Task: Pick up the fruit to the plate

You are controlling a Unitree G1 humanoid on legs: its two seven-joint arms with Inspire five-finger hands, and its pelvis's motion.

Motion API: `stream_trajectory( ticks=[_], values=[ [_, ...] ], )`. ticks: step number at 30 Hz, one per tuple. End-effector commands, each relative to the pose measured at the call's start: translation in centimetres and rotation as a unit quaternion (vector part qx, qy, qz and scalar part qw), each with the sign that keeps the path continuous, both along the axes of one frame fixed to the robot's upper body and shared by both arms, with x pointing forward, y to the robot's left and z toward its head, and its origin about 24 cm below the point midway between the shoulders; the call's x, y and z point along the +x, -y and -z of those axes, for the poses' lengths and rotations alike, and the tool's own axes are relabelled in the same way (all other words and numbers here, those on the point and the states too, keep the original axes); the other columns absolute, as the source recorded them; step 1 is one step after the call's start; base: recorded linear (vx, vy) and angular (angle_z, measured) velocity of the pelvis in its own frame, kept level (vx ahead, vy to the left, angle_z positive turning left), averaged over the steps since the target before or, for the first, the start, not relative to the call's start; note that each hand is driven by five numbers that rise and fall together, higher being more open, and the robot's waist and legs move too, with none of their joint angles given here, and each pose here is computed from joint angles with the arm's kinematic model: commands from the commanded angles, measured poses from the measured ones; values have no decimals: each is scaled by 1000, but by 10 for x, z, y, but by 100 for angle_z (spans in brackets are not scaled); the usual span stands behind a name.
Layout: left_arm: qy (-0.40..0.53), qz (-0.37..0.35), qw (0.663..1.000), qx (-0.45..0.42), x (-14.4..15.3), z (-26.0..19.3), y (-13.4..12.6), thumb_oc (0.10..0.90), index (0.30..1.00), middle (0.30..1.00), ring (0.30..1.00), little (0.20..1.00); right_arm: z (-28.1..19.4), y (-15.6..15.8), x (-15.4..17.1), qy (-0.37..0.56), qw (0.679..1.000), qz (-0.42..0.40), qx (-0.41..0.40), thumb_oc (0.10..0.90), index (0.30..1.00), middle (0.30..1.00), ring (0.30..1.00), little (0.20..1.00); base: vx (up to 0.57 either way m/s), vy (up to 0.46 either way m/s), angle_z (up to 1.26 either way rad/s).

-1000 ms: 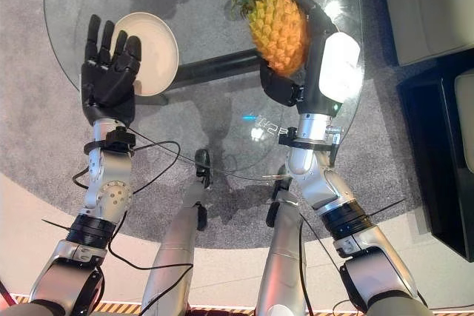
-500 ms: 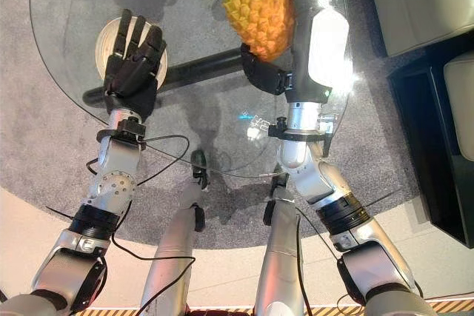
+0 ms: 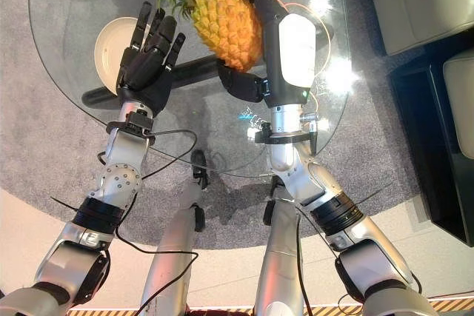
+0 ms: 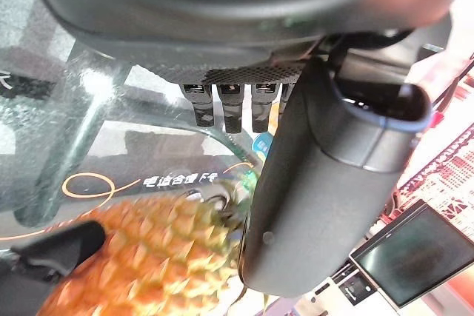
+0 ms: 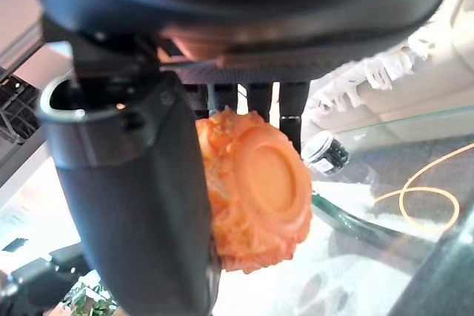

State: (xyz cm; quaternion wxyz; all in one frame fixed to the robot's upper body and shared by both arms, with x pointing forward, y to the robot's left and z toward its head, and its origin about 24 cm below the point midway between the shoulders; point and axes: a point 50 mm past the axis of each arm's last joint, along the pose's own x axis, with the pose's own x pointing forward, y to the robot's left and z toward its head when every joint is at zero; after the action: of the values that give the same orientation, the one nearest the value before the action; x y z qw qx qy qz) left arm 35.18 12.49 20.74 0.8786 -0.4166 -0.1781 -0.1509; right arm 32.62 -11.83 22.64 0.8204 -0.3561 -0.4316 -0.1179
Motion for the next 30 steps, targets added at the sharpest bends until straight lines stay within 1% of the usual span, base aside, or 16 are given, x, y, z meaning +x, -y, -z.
stream_trajectory(
  ticks=[1,10,17,22,30],
  values=[
    [132,66,989,-21,-18,-61,27,800,900,900,900,900,-80,-42,-44,177,975,-133,12,100,300,300,300,200,0,0,0],
    [118,90,989,-19,-20,-59,38,800,900,900,900,900,-77,-56,-47,153,974,-165,-10,100,300,300,300,200,0,0,0],
    [129,92,987,-34,-22,-60,39,800,900,900,900,900,-74,-66,-49,134,974,-183,-29,100,300,300,300,200,0,0,0],
    [136,85,985,-56,-24,-62,35,800,900,900,900,900,-72,-68,-49,124,974,-184,-40,100,300,300,300,200,0,0,0],
    [164,34,982,-93,-27,-68,18,800,900,900,900,900,-66,-66,-46,113,976,-176,-57,100,300,300,300,200,0,0,0]
  ],
)
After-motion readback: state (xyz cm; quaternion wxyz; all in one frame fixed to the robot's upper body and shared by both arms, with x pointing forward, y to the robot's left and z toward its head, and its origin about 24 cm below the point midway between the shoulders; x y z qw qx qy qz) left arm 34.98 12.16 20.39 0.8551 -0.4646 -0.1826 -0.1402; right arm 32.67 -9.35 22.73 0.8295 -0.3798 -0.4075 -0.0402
